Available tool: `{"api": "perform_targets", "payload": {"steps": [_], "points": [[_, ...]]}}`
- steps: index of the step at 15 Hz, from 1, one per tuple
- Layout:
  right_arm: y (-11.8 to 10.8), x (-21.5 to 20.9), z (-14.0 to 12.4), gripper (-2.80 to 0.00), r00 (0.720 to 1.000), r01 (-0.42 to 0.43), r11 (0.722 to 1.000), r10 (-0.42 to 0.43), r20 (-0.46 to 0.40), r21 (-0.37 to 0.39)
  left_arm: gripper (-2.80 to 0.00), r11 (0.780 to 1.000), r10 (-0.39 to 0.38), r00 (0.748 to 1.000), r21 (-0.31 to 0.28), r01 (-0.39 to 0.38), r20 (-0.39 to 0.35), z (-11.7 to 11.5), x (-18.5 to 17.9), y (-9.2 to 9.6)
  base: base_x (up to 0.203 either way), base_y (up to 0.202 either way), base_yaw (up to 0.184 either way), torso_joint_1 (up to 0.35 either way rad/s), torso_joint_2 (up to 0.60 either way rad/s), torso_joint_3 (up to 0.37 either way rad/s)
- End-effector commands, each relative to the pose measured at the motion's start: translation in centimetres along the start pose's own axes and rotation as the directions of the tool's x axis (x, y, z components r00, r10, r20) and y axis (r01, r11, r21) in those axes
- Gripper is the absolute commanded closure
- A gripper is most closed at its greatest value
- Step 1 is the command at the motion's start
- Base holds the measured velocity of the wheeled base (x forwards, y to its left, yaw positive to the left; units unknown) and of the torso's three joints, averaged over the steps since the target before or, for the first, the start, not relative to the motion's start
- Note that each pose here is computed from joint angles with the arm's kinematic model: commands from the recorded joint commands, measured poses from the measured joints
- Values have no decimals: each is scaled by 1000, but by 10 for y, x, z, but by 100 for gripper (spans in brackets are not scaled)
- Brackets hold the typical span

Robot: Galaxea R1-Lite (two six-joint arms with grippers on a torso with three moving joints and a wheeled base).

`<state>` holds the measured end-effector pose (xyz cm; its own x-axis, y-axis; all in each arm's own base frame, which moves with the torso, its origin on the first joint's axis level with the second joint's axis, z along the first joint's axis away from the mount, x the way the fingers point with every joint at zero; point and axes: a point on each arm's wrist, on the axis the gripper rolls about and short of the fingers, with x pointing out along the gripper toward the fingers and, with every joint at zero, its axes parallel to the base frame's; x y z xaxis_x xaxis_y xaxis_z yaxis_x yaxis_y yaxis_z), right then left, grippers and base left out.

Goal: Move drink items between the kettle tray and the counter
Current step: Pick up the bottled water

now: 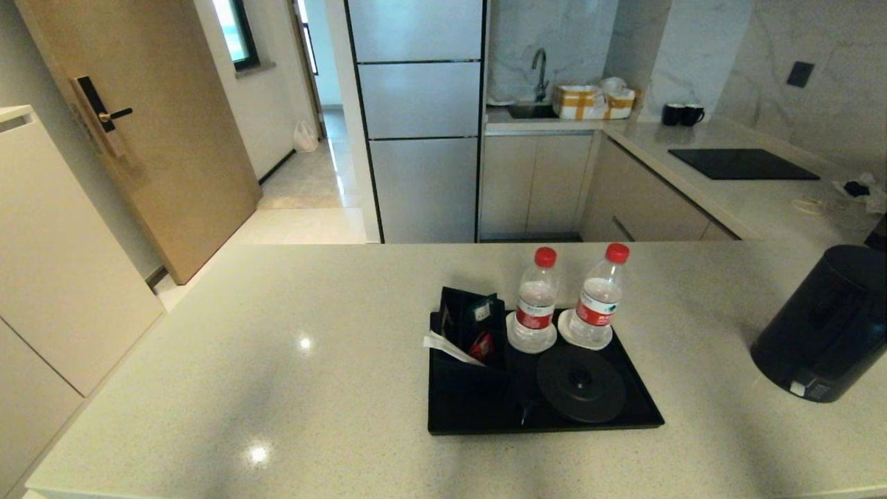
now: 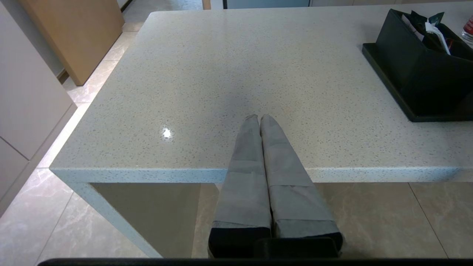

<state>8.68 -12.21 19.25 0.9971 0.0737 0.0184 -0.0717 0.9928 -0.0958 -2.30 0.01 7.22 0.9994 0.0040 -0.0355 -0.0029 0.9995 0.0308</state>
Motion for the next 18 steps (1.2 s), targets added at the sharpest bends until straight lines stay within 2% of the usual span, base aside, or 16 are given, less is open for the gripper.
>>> {"api": "perform_targets", "payload": {"steps": [1, 3, 5, 6, 7, 9, 11, 13, 14, 16, 17, 18], "points": [[23, -6, 18, -280, 994, -35, 979, 54, -91, 203, 0, 1000, 2, 1000, 0, -2, 0, 0, 0, 0, 0, 0, 0, 0, 0, 0], [30, 5, 31, -280, 981, -88, 969, 125, -147, 232, 0, 1000, 1, 1000, 0, -1, 0, 0, 0, 0, 0, 0, 0, 0, 0, 0], [26, 16, 31, -280, 974, -84, 973, 126, -188, 217, 0, 1000, 1, 1000, 0, -1, 0, 0, 0, 0, 0, 0, 0, 0, 0, 0], [25, 21, 30, -280, 971, -87, 969, 135, -198, 232, 0, 1000, 1, 1000, 0, -1, 0, 0, 0, 0, 0, 0, 0, 0, 0, 0], [25, 32, 28, -280, 959, -129, 954, 189, -212, 271, 0, 1000, 1, 1000, 0, -1, 0, 0, 0, 0, 0, 0, 0, 0, 0, 0], [33, 48, 33, -280, 928, -201, 907, 298, -225, 370, 0, 1000, 1, 1000, 0, -1, 0, 0, 0, 0, 0, 0, 0, 0, 0, 0], [44, 50, 35, -280, 908, -233, 882, 347, -233, 409, 0, 1000, 1, 1000, 0, -1, 0, 0, 0, 0, 0, 0, 0, 0, 0, 0], [59, 57, 31, -280, 864, -296, 853, 431, -260, 430, 0, 1000, 2, 1000, 0, -2, 0, 0, 0, 0, 0, 0, 0, 0, 0, 0], [66, 68, 26, -280, 837, -305, 851, 454, -307, 428, 0, 1000, 1, 1000, 0, -1, 0, 0, 0, 0, 0, 0, 0, 0, 0, 0], [74, 80, 16, -280, 811, -275, 875, 434, -393, 398, 0, 1000, 1, 1000, 0, -1, 0, 0, 0, 0, 0, 0, 0, 0, 0, 0], [84, 83, 14, -280, 789, -310, 877, 453, -415, 367, 0, 1000, 1, 1000, 0, -1, 0, 0, 0, 0, 0, 0, 0, 0, 0, 0], [98, 85, 13, -280, 759, -370, 865, 491, -428, 339, 0, 1000, 2, 1000, 0, -2, 0, 0, 0, 0, 0, 0, 0, 0, 0, 0]]}}
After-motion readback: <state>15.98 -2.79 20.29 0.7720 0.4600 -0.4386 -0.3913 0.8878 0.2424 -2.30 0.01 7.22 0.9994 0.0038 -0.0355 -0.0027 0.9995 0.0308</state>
